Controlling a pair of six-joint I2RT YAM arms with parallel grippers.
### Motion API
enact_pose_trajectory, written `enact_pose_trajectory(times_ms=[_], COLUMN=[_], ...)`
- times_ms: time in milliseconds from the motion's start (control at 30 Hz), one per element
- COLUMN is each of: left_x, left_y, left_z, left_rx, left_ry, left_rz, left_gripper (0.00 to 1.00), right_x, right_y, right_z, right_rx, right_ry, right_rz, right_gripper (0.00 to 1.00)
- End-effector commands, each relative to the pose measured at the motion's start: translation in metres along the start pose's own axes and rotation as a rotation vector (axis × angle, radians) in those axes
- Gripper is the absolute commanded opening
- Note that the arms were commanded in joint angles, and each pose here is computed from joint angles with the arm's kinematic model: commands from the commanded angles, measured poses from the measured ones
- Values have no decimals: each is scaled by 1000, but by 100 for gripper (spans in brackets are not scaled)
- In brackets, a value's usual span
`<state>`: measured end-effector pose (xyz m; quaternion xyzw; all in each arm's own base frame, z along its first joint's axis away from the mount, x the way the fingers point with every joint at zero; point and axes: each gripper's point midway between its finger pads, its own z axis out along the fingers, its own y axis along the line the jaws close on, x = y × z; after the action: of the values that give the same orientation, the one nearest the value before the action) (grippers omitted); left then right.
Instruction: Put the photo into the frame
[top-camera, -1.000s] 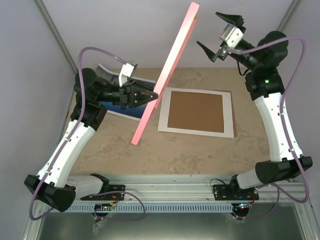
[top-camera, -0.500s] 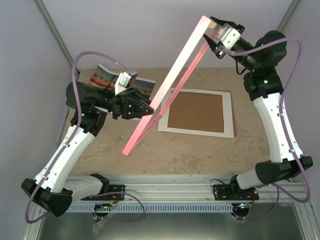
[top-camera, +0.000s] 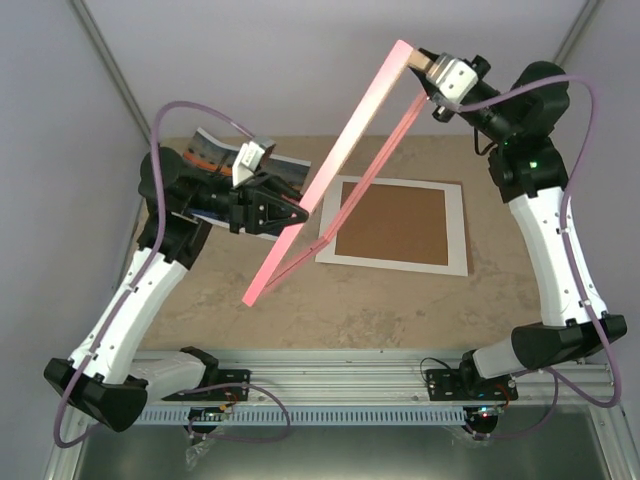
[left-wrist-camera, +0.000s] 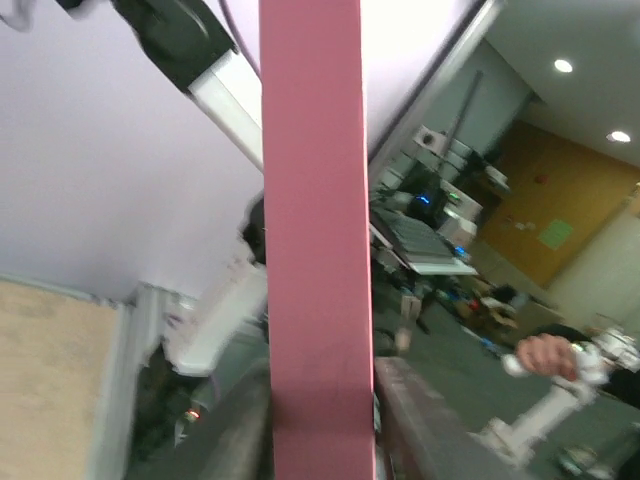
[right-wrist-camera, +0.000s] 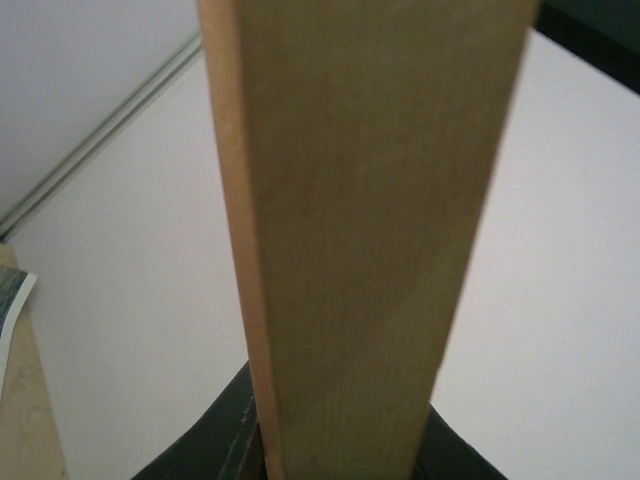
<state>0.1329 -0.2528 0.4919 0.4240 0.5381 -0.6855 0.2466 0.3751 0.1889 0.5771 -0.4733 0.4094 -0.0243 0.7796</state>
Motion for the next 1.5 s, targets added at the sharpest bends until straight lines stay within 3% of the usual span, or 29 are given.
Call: enact_pose_trajectory(times_ms=[0, 67, 100, 200, 500, 733, 1000, 1200, 1467], left_x=[-27, -35, -35, -36, -23, 23, 95, 149, 199], left_y=[37, 53, 71, 87, 158, 214, 260, 282, 306], left_z=[-21, -31, -40, -50, -107, -150, -179, -168, -156], left_rx=[-186, -282, -393, -513, -979, -1260, -1414, -1503, -1534], left_ry=[-122, -149, -154, -171, -166, -35, 198, 450, 665], left_rz=[80, 97, 116, 154, 172, 165, 173, 305, 344], left_gripper=[44, 64, 86, 99, 99, 99, 99, 99, 99], right_x=[18, 28, 48, 75, 194, 286, 370, 394, 418], right_y=[9, 15, 23, 36, 88, 108, 120, 136, 160], right_z=[-11, -13, -17, -23, -55, -98, -184, -241, -295], right_rx=[-34, -68, -107, -152, -298, -308, -183, -49, 71], right_ry=[127, 175, 253, 349, 724, 994, 1267, 1403, 1556], right_rz=[25, 31, 53, 80, 245, 437, 753, 896, 1031], right_gripper=[1, 0, 0, 0, 0, 0, 0, 0, 0])
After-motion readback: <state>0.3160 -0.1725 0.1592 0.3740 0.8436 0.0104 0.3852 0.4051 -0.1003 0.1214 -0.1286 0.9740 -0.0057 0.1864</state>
